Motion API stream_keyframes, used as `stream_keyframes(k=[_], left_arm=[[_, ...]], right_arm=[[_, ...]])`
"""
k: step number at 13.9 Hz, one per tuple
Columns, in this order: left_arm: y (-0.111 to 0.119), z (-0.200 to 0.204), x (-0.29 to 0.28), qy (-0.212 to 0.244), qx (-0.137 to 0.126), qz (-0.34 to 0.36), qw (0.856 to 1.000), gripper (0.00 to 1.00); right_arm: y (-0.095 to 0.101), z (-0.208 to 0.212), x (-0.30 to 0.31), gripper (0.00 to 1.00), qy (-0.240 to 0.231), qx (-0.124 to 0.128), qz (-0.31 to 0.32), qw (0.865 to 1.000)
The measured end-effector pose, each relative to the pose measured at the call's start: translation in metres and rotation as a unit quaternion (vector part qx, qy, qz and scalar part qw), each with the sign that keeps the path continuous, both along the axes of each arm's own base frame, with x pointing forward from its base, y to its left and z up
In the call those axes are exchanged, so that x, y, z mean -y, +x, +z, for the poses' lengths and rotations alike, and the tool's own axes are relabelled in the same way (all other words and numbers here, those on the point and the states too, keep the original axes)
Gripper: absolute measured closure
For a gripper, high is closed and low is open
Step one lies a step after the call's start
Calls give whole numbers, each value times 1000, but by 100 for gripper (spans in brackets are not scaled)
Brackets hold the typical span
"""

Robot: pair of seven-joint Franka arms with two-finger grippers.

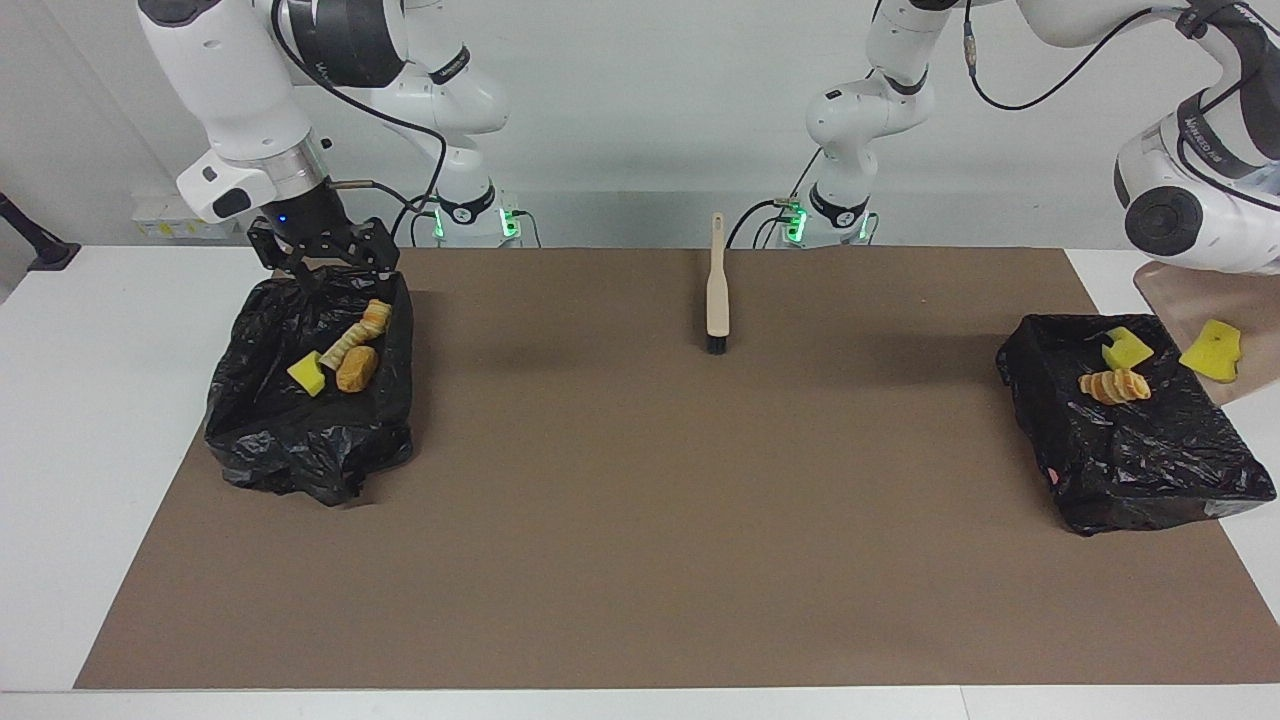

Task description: Sweep and dump trash in bin

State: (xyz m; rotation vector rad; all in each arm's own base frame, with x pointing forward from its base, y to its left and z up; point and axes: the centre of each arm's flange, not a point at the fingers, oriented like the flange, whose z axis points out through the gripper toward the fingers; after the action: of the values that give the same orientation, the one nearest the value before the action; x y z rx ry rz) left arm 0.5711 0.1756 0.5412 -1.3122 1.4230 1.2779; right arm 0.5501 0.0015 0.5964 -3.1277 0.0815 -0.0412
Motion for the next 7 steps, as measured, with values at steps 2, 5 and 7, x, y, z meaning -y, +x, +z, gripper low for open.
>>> stream_keyframes(k=[2, 5, 7], left_arm=[[1, -4, 26, 19, -11, -11, 1000, 67], [-1, -27, 50, 35, -9, -16, 999, 67], [-5, -37, 47, 43, -4, -13, 999, 67]], right_arm=[[0, 0, 0, 0, 0, 0, 0, 1000], [0, 0, 0, 0, 0, 0, 0, 1000], [0, 0, 0, 0, 0, 0, 0, 1000]])
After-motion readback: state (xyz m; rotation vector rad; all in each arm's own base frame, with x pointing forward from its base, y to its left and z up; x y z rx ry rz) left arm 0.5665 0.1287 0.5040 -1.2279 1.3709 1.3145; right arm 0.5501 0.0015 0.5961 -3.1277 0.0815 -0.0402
